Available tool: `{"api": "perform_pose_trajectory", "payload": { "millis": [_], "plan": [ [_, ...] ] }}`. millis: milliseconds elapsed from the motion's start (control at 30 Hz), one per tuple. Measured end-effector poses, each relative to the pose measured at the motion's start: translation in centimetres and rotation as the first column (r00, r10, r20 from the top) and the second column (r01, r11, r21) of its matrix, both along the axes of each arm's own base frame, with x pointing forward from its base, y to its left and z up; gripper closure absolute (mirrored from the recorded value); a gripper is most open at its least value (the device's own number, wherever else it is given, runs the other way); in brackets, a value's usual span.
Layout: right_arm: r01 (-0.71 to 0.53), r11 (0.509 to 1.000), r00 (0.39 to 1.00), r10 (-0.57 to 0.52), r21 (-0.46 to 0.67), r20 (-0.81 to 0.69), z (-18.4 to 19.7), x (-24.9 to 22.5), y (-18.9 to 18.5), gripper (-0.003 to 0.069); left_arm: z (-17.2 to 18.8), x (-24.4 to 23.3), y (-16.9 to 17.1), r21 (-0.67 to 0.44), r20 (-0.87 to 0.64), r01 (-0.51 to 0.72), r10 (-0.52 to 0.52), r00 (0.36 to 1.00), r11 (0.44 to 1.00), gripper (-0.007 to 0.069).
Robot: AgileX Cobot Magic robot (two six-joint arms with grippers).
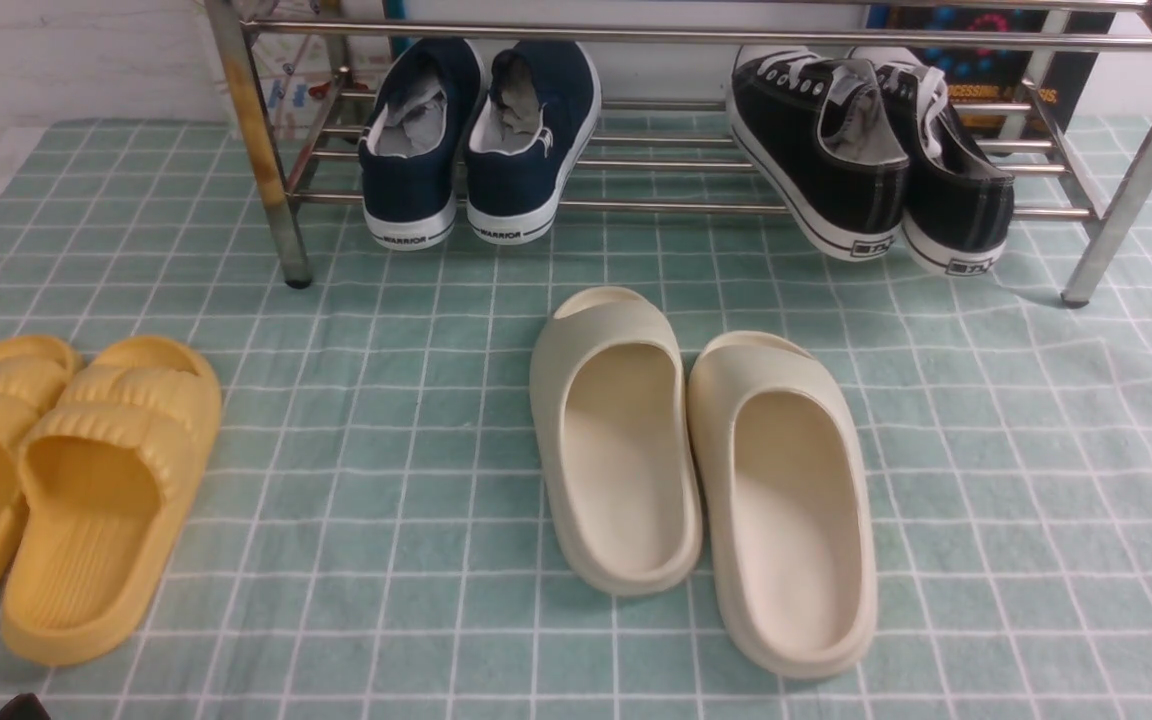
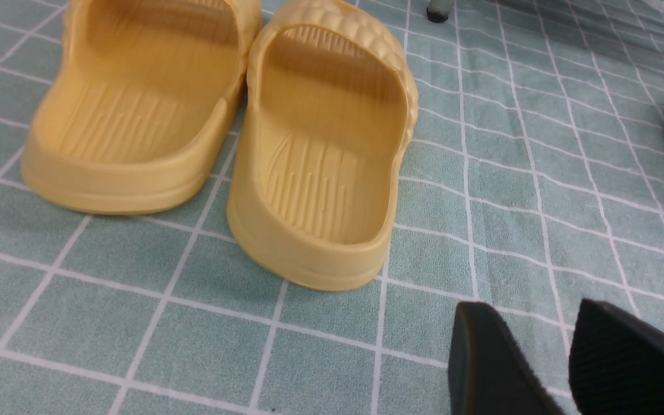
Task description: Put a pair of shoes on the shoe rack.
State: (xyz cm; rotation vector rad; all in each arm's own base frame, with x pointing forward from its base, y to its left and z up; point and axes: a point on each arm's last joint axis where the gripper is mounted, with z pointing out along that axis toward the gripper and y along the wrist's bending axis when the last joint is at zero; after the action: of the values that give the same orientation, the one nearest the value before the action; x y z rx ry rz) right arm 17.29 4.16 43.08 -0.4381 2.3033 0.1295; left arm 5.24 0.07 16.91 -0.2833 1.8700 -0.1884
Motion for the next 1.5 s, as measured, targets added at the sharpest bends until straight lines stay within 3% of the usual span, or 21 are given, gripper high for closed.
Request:
{"api": "perform_pose_trajectory", "payload": {
  "millis": [200,333,433,800,1167,1367,1500],
  "plan": [
    [0.019,0.991,0.953,-0.057,0.131,0.296,-2.6,-10.1,-1.8,0.0663,0.0,0.0,0.0,0.000,0.000,0.000,0.000,1.000,1.000,0.0388],
    [0.041,0.971,0.909,-0.134,0.236,0.395,-5.0,-13.7,-2.6,0.0662,0.0,0.0,0.0,0.000,0.000,0.000,0.000,1.000,1.000,0.0388],
    [0.043,0.969,0.891,-0.148,0.245,0.429,-6.3,-14.9,-3.0,0.0662,0.0,0.0,0.0,0.000,0.000,0.000,0.000,1.000,1.000,0.0388],
    [0.062,0.973,0.912,-0.146,0.222,0.384,-10.0,-14.9,-3.1,0.0655,0.0,0.0,0.0,0.000,0.000,0.000,0.000,1.000,1.000,0.0388],
    [0.062,0.964,0.915,-0.158,0.258,0.371,-10.8,-14.5,-2.9,0.0655,0.0,0.0,0.0,0.000,0.000,0.000,0.000,1.000,1.000,0.0388],
    [0.159,0.941,0.832,-0.290,0.299,0.472,-15.1,-13.1,-3.6,0.0661,0.0,0.0,0.0,0.000,0.000,0.000,0.000,1.000,1.000,0.0388],
    [0.277,0.891,0.753,-0.433,0.359,0.495,-19.0,-12.9,-4.2,0.0661,0.0,0.0,0.0,0.000,0.000,0.000,0.000,1.000,1.000,0.0388]
  ]
}}
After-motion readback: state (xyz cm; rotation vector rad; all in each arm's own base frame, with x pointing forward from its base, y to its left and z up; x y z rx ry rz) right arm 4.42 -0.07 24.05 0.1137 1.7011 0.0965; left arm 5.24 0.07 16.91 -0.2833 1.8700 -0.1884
